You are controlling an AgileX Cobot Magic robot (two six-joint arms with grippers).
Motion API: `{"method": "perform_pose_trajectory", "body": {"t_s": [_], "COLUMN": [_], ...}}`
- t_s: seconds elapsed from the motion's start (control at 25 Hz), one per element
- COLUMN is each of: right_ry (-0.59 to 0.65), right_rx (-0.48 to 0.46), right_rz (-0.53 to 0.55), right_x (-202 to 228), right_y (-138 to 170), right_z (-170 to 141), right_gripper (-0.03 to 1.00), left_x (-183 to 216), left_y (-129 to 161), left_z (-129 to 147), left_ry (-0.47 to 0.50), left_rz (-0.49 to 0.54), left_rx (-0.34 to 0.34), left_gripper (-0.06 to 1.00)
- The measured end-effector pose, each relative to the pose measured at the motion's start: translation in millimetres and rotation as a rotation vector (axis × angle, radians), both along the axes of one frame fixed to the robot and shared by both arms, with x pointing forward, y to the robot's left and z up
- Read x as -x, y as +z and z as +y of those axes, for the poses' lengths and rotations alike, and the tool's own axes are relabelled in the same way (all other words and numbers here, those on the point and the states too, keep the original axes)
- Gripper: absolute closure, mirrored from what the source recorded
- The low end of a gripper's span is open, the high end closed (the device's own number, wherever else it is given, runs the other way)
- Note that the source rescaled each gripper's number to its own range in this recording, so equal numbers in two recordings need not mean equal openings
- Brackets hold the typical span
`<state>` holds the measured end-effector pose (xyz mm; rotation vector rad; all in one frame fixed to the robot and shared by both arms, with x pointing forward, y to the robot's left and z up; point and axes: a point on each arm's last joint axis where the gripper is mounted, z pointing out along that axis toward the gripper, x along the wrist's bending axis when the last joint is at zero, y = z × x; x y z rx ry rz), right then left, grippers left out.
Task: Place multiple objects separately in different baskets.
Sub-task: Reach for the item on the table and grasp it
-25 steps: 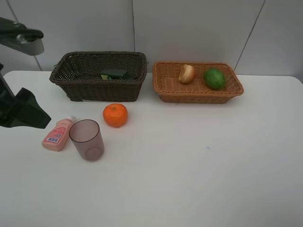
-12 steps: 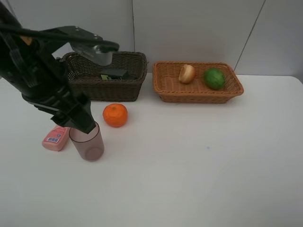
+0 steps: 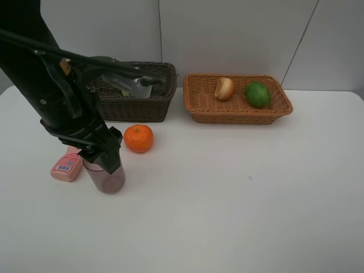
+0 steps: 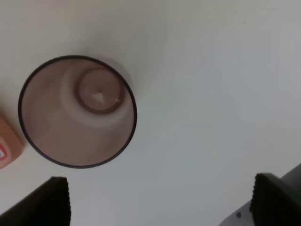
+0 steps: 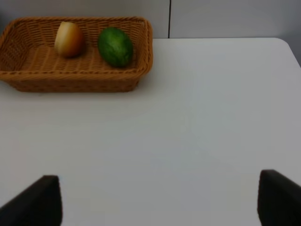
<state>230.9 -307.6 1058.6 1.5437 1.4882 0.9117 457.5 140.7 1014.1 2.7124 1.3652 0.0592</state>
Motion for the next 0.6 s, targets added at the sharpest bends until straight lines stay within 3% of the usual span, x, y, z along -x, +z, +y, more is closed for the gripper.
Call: {"method": "perform_pose_trajectory", "body": {"t_s": [0.6], "right_ry": [0.000], "right_rx": [0.000], "right_rz": [0.000], "right_x": [0.0], "right_y": [0.0], "right_z": [0.0], "right_gripper": [0.13], "left_x": [-9.4], "left_y": [-22.3], "left_z": [-10.0], "left_ry": [-0.015], "left_rz": [0.016], "left_rx": [-0.028], "left_gripper": [-0.05]}}
